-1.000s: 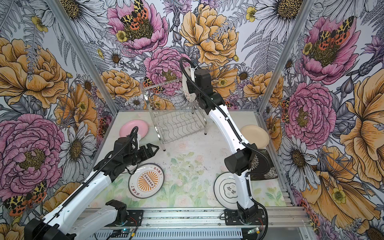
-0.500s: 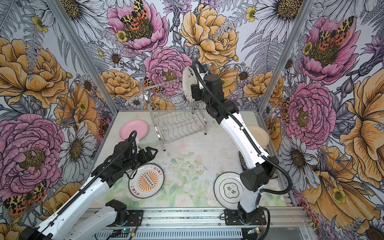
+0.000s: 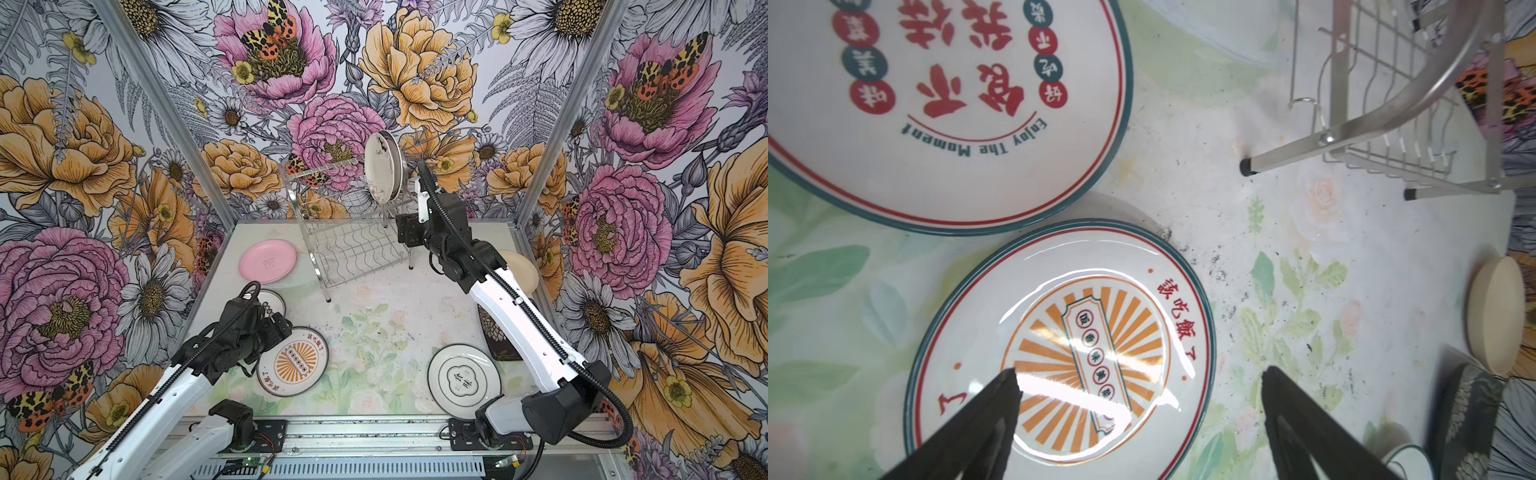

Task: Load the plates into the dish rack
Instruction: 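Open the right gripper and withdraw it while the left gripper moves to the sunburst plate, then push the orange sunburst plate with the left gripper toward the right gripper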

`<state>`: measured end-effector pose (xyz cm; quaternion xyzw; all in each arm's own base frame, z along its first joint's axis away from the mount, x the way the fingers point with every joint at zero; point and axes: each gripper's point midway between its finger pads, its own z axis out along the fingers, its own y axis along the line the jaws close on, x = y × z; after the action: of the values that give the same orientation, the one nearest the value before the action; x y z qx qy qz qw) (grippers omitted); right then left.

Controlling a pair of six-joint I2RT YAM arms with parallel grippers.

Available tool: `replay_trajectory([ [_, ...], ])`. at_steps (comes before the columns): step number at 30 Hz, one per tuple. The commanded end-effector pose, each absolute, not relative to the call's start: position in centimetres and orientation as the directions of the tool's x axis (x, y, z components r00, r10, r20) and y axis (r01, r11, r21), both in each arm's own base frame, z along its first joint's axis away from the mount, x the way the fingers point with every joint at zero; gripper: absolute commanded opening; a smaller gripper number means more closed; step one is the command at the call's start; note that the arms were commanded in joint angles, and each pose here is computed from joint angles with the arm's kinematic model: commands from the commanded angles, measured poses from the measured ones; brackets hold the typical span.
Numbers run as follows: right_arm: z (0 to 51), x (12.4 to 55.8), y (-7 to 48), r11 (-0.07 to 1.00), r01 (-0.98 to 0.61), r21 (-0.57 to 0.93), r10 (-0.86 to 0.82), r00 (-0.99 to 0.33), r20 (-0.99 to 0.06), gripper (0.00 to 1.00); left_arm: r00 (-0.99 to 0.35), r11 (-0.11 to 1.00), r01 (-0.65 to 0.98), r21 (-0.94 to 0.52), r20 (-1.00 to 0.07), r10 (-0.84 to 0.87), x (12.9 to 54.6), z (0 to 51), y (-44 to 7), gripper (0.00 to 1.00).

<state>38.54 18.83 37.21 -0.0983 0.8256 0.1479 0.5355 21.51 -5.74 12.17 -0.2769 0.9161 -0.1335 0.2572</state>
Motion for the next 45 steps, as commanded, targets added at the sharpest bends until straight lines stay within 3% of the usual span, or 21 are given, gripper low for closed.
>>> replay_trajectory([
  [1, 35.6, 36.9, 18.8, 0.921, -0.324, 0.218, 0.044, -0.469, -0.882, 0.79, -0.695, 0.792, -0.547, -0.272, -0.381, -0.61, 20.5, 10.4, -3.6, 0.92],
  [4, 34.0, 36.1, 18.5, 0.919, -0.314, 0.239, 0.052, -0.504, -0.862, 0.79, -0.682, 0.775, -0.59, -0.227, -0.373, -0.629, 20.5, 9.4, -2.6, 0.99],
  [21, 31.4, 35.3, 17.2, 0.927, -0.292, 0.237, 0.045, -0.541, -0.84, 0.8, -0.704, 0.773, -0.604, -0.196, -0.324, -0.632, 21.9, 4.6, -0.7, 0.99],
  [33, 31.6, 34.8, 15.9, 0.935, -0.265, 0.236, 0.063, -0.53, -0.846, 0.81, -0.795, 0.826, -0.484, -0.29, -0.25, -0.554, 22.0, 3.7, -4.9, 0.99],
  [45, 30.9, 35.1, 15.7, 0.933, -0.26, 0.25, 0.07, -0.549, -0.833, 0.81, -0.895, 0.856, -0.278, -0.436, -0.205, -0.395, 23.6, 5.0, -13.0, 0.99],
])
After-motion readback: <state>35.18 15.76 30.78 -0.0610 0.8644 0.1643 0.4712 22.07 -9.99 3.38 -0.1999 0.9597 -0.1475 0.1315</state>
